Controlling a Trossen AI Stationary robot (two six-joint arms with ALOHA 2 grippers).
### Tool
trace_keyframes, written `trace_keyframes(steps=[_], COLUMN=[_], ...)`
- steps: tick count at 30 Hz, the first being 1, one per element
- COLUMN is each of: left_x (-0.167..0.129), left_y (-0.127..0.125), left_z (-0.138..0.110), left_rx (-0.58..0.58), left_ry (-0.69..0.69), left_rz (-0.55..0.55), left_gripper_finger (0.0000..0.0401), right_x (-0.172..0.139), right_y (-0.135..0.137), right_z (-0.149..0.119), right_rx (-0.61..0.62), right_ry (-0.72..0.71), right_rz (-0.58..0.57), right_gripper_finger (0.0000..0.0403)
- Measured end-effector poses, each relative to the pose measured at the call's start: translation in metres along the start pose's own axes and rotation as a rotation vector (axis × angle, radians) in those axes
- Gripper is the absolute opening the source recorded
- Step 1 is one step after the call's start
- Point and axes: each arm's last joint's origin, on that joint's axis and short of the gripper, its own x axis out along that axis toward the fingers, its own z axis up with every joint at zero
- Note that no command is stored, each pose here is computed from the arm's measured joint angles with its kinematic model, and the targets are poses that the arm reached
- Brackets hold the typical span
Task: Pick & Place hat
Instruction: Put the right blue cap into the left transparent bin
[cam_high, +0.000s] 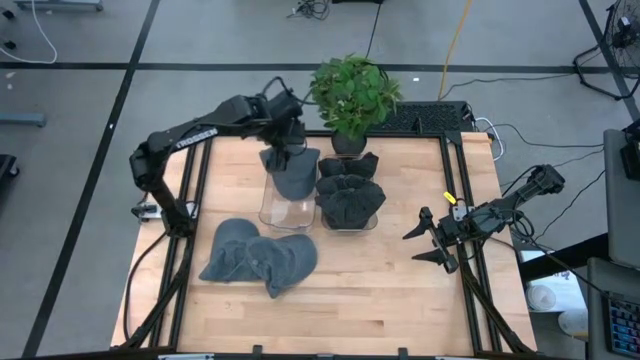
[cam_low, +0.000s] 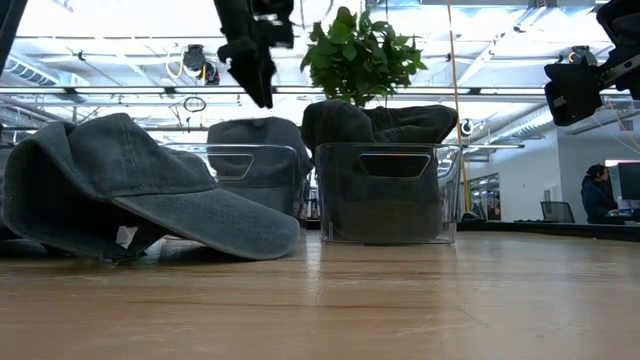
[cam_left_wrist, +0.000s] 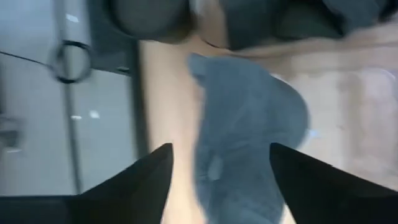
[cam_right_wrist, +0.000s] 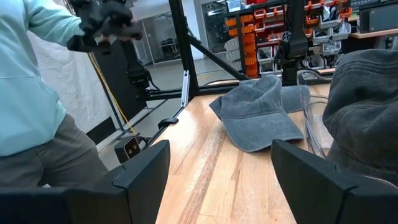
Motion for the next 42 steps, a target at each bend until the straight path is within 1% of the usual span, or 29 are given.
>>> trace_keyframes(steps=[3,6,7,10,12,14,16,20,24,26,30,34,39,42], left_x=[-0.018,-0.029,-0.031,-0.032,-0.031,-0.032,-0.033,-0.035,-0.034,-0.029,-0.010,0.015,0.042,0.055], left_y=[-0.001,-0.003,-0.004,-0.009,-0.015,-0.024,-0.033,-0.046,-0.055,-0.063,-0.083,-0.100,-0.108,-0.106], left_z=[0.000,0.000,0.000,0.000,-0.001,0.002,0.006,0.013,0.017,0.017,0.016,0.010,0.004,0.001], left_rx=[-0.012,-0.049,-0.078,-0.198,-0.260,-0.278,-0.255,-0.218,-0.242,-0.233,-0.194,-0.169,-0.126,-0.108], left_ry=[-0.036,-0.058,-0.060,-0.041,-0.006,0.006,0.003,-0.011,-0.015,0.000,0.052,0.086,0.074,0.048], left_rz=[0.088,0.121,0.129,0.138,0.121,0.102,0.088,0.071,0.061,0.049,0.028,0.009,0.035,0.086], left_gripper_finger=[0.0312,0.0334,0.0339,0.0350,0.0353,0.0351,0.0342,0.0305,0.0247,0.0214,0.0151,0.0102,0.0052,0.0022], right_x=[0.000,0.000,0.000,0.000,0.000,0.000,0.000,0.000,0.000,0.000,0.000,0.000,0.000,0.000], right_y=[0.000,0.000,0.000,0.000,0.000,0.000,0.000,0.000,0.000,0.000,0.000,0.000,0.000,0.000], right_z=[0.000,0.000,0.000,0.000,0.000,0.000,0.000,0.000,0.000,0.000,0.000,0.000,0.000,0.000], right_rx=[0.000,0.000,0.000,0.000,0.000,0.000,0.000,0.000,0.000,0.000,0.000,0.000,0.000,0.000], right_ry=[0.000,0.000,0.000,0.000,0.000,0.000,0.000,0.000,0.000,0.000,0.000,0.000,0.000,0.000], right_rz=[0.000,0.000,0.000,0.000,0.000,0.000,0.000,0.000,0.000,0.000,0.000,0.000,0.000,0.000], right_gripper_finger=[0.0267,0.0267,0.0267,0.0267,0.0267,0.0267,0.0267,0.0267,0.0267,0.0267,0.0267,0.0267,0.0267,0.0267])
